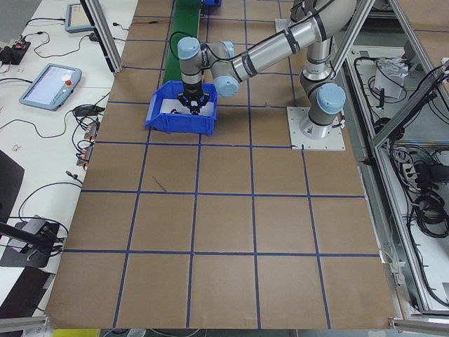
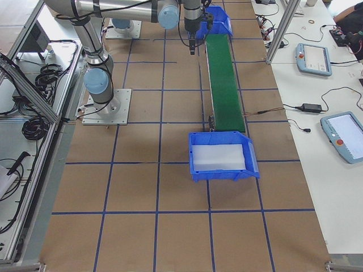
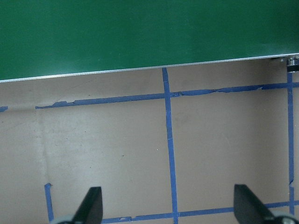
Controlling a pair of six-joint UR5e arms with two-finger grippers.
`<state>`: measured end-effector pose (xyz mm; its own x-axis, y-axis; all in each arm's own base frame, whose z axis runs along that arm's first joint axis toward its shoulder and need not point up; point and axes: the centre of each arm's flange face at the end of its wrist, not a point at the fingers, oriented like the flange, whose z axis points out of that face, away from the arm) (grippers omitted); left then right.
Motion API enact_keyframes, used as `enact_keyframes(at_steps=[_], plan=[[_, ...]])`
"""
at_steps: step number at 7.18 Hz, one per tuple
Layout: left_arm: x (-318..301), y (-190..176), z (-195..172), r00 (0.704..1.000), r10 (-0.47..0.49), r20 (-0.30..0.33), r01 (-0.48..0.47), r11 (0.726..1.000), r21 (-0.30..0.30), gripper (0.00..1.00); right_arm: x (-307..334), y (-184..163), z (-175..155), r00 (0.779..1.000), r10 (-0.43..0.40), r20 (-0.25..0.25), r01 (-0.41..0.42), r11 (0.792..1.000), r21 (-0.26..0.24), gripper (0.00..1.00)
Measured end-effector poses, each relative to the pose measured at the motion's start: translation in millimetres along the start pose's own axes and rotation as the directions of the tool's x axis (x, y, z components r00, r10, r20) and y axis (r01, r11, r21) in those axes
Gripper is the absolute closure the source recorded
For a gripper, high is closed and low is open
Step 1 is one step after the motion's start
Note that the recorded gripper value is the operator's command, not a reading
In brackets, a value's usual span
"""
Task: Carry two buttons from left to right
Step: 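Lift the yellow-capped button and carry it onto the green conveyor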
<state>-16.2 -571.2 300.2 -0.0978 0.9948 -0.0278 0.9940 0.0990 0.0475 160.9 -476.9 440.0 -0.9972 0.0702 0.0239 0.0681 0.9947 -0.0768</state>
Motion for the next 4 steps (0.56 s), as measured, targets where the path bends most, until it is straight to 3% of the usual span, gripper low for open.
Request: enact_keyframes(at_steps=[2,4], plan=[[0.7,-35.8,-52.7,0.995,-0.098,0.032,0.098,0.995,0.007,0.78,2.3,-1.3,-0.6,1.000,0.002,-0.003,-0.002,1.000,0.002,0.00],[3.4,-96.4,-85.0,0.989,-0.137,0.061,0.136,0.990,0.024,0.78,2.7,-1.0,1.0,1.000,0.001,-0.011,-0.001,1.000,-0.002,0.00]])
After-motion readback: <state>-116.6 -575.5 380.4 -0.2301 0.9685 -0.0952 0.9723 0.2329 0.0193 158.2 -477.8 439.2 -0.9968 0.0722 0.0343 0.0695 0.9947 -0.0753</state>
